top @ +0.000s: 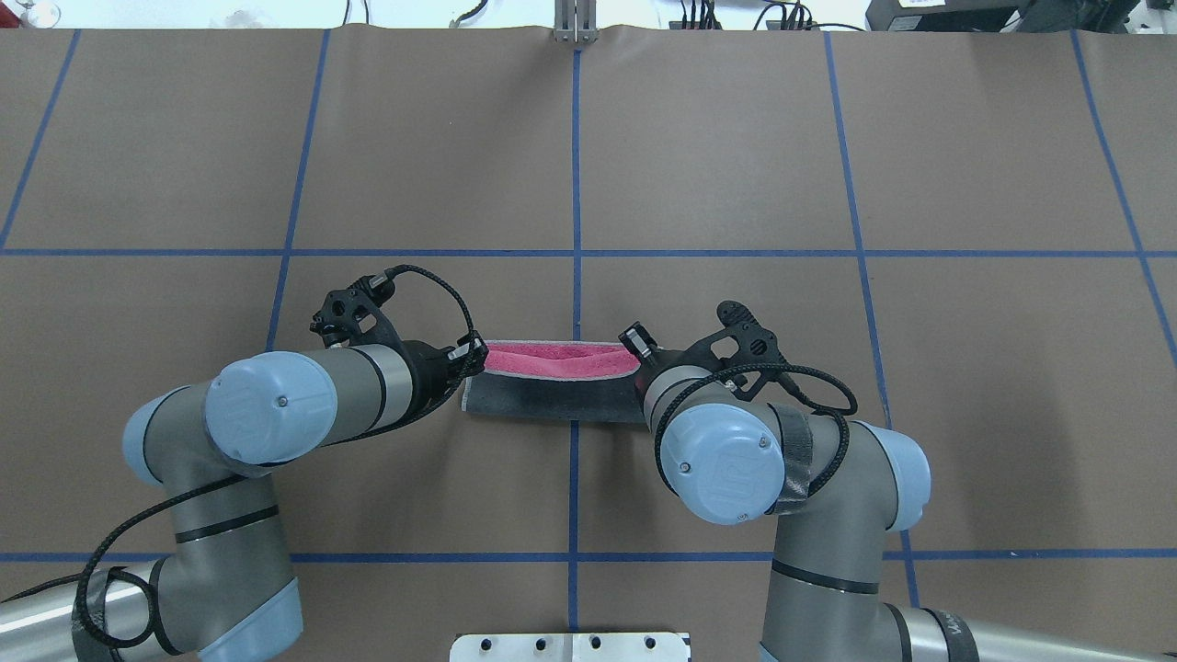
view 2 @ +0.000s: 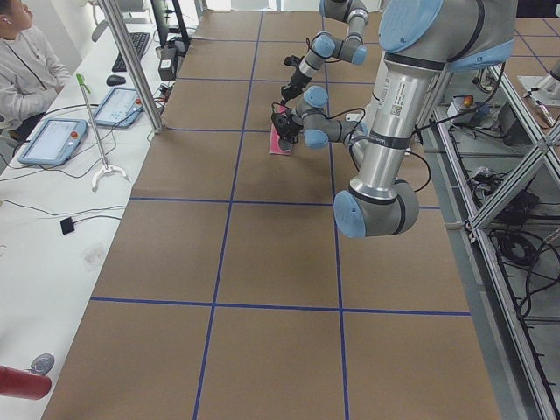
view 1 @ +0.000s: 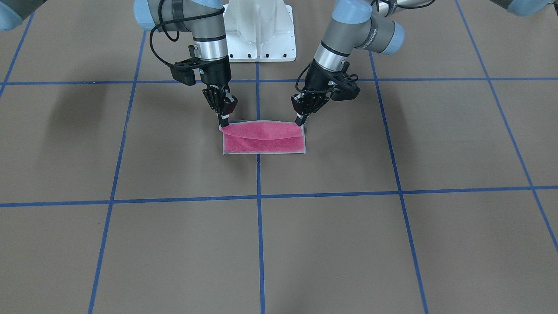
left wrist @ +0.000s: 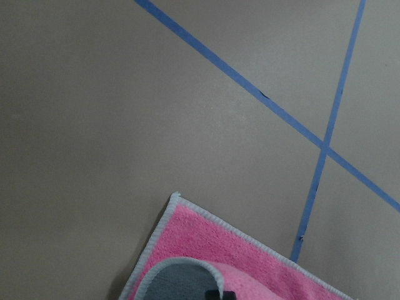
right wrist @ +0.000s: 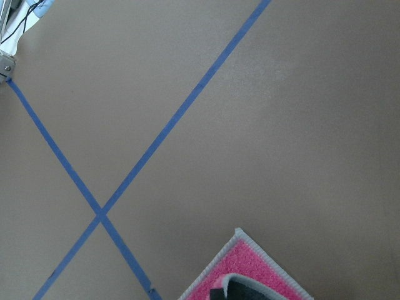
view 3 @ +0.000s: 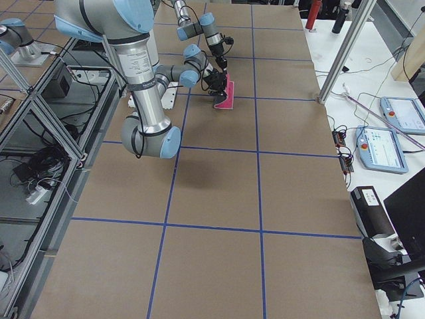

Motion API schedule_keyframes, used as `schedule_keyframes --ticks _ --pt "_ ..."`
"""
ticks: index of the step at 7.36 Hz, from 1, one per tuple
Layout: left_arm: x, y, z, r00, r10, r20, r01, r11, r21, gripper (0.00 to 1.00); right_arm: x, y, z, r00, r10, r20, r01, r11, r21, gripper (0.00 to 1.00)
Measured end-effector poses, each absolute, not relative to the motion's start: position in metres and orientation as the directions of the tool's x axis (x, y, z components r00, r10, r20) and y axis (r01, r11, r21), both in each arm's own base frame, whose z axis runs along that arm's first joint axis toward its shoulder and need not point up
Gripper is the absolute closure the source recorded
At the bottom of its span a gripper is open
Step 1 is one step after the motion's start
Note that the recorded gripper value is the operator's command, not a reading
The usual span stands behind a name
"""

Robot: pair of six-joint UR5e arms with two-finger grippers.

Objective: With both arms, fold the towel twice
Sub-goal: 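Lift both corners and fold them over onto the far edge, then release the folded edge and raise the right arm away while the left gripper holds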

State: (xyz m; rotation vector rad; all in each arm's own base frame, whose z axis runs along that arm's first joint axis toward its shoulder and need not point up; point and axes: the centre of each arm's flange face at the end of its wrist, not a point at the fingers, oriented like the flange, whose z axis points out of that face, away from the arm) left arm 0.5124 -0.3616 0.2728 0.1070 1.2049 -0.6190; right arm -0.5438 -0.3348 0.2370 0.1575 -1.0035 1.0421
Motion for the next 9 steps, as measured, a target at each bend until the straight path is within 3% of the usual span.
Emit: schedule_keyframes --ticks 1,2,3,4,5,9 --pt "0.515 -0.363 0.274 0.219 -0.392 -0.894 0.502 0.831 -0.241 1.0 -0.545 -0.336 0.236 0.125 0.645 0.754 -0.777 0.536 -0.329 0.89" --pt "0.519 -0.365 0.275 0.222 -0.393 -0.892 0.503 0.83 -0.241 0.97 -0.546 -0.337 0.235 0.124 0.645 0.754 -0.778 0.534 -0.329 0.6" --pt "0.523 -0.367 0.275 0.224 -0.395 -0.891 0.505 0.829 -0.24 0.56 -0.545 -0.34 0.235 0.121 0.646 0.753 -0.781 0.531 -0.33 0.27" --pt "0.526 -0.37 0.275 0.226 -0.394 -0.891 0.507 0.828 -0.238 0.21 -0.542 -0.345 0.235 0.127 0.645 0.753 -0.781 0.533 -0.325 0.01" --pt "0.525 -0.374 0.275 0.24 -0.374 -0.896 0.507 0.835 -0.213 0.01 -0.541 -0.354 0.232 0.146 0.639 0.755 -0.776 0.547 -0.313 0.0" --pt "0.516 -0.39 0.27 0.273 -0.3 -0.914 0.501 0.855 -0.131 0.0 -0.534 -0.397 0.22 0.196 0.621 0.759 -0.749 0.595 -0.293 0.0"
